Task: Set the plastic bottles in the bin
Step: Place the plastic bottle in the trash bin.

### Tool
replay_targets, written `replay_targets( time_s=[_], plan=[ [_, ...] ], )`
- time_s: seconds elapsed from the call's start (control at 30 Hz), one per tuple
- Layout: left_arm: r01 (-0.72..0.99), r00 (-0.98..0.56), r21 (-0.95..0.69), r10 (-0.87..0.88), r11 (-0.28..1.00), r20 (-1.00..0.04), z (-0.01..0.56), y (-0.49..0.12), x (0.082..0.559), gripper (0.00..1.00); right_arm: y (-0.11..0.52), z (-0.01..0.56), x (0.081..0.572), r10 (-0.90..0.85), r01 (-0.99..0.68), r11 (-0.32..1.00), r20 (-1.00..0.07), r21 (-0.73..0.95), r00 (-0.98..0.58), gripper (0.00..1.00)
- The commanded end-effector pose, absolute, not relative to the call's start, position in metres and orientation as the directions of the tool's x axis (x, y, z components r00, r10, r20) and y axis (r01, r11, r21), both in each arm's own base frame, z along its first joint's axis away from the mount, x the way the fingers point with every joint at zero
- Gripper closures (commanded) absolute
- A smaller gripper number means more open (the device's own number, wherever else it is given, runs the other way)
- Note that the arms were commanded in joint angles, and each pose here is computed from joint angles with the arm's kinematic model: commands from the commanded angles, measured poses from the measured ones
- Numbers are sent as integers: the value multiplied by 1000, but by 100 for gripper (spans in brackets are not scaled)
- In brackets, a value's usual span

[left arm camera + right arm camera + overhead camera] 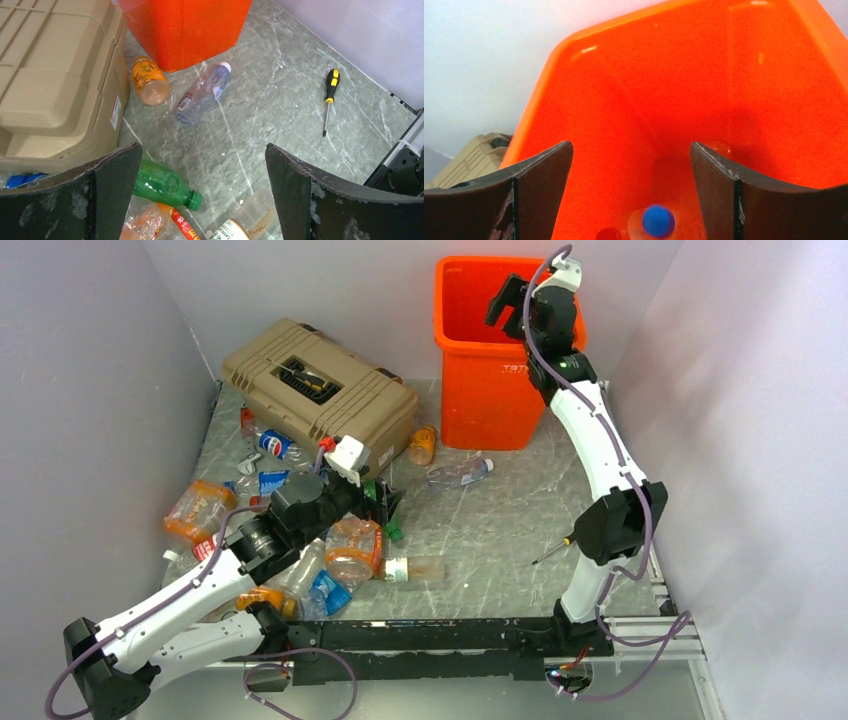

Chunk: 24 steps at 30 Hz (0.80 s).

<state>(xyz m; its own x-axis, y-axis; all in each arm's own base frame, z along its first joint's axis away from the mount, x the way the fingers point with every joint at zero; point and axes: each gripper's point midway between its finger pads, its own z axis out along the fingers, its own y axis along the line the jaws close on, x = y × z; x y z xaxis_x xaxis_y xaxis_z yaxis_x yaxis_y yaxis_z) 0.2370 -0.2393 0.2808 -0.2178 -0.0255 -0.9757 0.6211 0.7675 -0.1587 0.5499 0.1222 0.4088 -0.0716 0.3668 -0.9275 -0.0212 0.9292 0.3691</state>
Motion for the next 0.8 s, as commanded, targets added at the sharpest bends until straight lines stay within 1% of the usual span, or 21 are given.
replay_targets(
  time_s=[0.0,0.2,0.3,0.37,0.47,0.57,0.63,0.77],
  plan=[
    [627,-182,-166,-64,761,-981,304,-240,238,1,123,505,511,410,-126,908,-909,399,79,8],
    [624,-185,-160,-54,765,-981,302,-241,240,1,132,571,439,444,-256,884,-876,392,192,8],
    [619,-189,-155,-46,770,-981,300,-241,241,1,141,582,395,465,-335,861,-860,384,211,8],
    [616,-195,-151,-36,773,-980,297,-241,242,1,148,579,367,487,-398,835,-848,380,210,9],
    [615,-197,-146,-29,775,-980,295,-241,243,1,157,556,330,519,-490,783,-836,383,176,9],
    [612,-201,-140,-18,778,-979,292,-242,244,1,165,509,307,558,-539,725,-824,429,94,9],
    [608,-205,-135,-9,782,-979,290,-242,246,0,164,479,294,569,-542,704,-821,459,42,9],
    [610,-216,-121,18,783,-976,286,-244,247,1,165,403,285,554,-495,698,-828,518,-87,10]
  ],
)
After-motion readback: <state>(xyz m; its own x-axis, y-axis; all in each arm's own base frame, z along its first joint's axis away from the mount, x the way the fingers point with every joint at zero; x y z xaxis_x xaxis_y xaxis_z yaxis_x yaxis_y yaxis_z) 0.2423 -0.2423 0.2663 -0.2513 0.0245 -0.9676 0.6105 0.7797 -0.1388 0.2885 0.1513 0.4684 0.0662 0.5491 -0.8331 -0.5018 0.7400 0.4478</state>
